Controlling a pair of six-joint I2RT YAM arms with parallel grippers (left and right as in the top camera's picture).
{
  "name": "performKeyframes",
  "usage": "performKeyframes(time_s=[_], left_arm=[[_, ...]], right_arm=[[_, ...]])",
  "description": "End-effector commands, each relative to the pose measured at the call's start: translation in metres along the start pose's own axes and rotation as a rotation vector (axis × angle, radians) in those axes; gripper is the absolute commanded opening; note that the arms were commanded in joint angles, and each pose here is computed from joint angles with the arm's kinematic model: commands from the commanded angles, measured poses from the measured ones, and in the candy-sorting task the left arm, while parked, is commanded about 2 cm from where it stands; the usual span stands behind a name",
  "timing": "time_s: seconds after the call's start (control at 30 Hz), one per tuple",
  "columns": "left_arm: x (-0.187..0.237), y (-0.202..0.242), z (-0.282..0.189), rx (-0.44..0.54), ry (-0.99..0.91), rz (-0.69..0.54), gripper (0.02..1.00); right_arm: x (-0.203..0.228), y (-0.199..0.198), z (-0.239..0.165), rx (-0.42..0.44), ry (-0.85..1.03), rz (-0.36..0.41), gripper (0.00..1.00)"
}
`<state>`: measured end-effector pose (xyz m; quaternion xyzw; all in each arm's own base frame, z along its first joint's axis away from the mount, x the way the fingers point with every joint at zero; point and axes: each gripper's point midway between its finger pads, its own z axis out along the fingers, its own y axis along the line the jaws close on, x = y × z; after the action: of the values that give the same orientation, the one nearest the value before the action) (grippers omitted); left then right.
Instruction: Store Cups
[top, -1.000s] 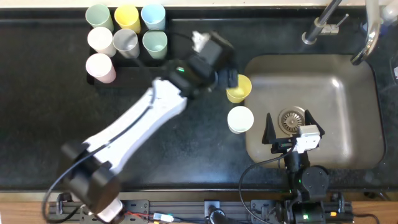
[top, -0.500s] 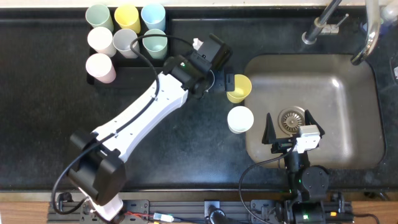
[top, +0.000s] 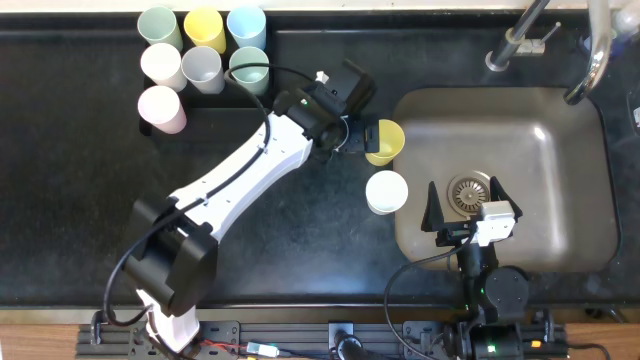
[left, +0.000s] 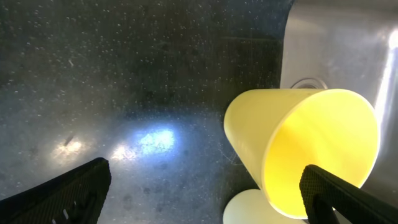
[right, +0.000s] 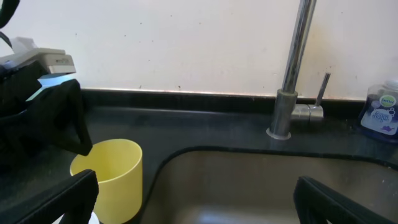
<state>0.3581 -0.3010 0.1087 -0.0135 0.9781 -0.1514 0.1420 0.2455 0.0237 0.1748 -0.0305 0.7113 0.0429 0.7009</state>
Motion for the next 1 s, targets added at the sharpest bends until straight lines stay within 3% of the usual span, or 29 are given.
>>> performKeyframes(time_s=[0.03,0.27,0.3,0.37,0.4,0.43,0.5,0.53,0.83,1.0], left_arm=[[0.007,-0.002,0.012,0.007,0.037,-0.013,1.000],[0.009,0.001,0.017,-0.006,0.050,-0.015,1.000],[0.009,0.001,0.017,-0.006,0.050,-0.016,0.932],[0.009,0.001,0.017,-0.006,0.050,-0.021,0.568],[0.009,0.001,0.017,-0.006,0.050,-0.023,0.310],[0.009,0.001,0.017,-0.006,0.050,-0.024,0.123],[0.009,0.001,0.017,-0.007,0.050,-0.043,0.099],[0.009,0.001,0.018,-0.007,0.050,-0.052,0.036],[-0.001,0.010,0.012,-0.031,0.014,-0.096,0.036],[-0.032,0.028,-0.037,0.003,-0.075,-0.165,0.038]], right_arm=[[0.003,0.001,0.000,-0.004,-0.002,0.007,0.998],[0.003,0.001,0.000,-0.004,-0.002,0.007,0.996],[0.003,0.001,0.000,-0.004,-0.002,0.007,0.998],[0.003,0.001,0.000,-0.004,-0.002,0.007,0.998],[0.003,0.001,0.000,-0.004,-0.002,0.007,0.998],[0.003,0.001,0.000,-0.004,-0.002,0.007,1.000],[0.003,0.001,0.000,-0.004,-0.002,0.007,0.998],[0.003,0.001,0.000,-0.004,-0.002,0.007,0.993],[0.003,0.001,0.000,-0.004,-0.002,0.007,0.998],[0.003,0.001,0.000,-0.004,-0.002,0.007,0.998]])
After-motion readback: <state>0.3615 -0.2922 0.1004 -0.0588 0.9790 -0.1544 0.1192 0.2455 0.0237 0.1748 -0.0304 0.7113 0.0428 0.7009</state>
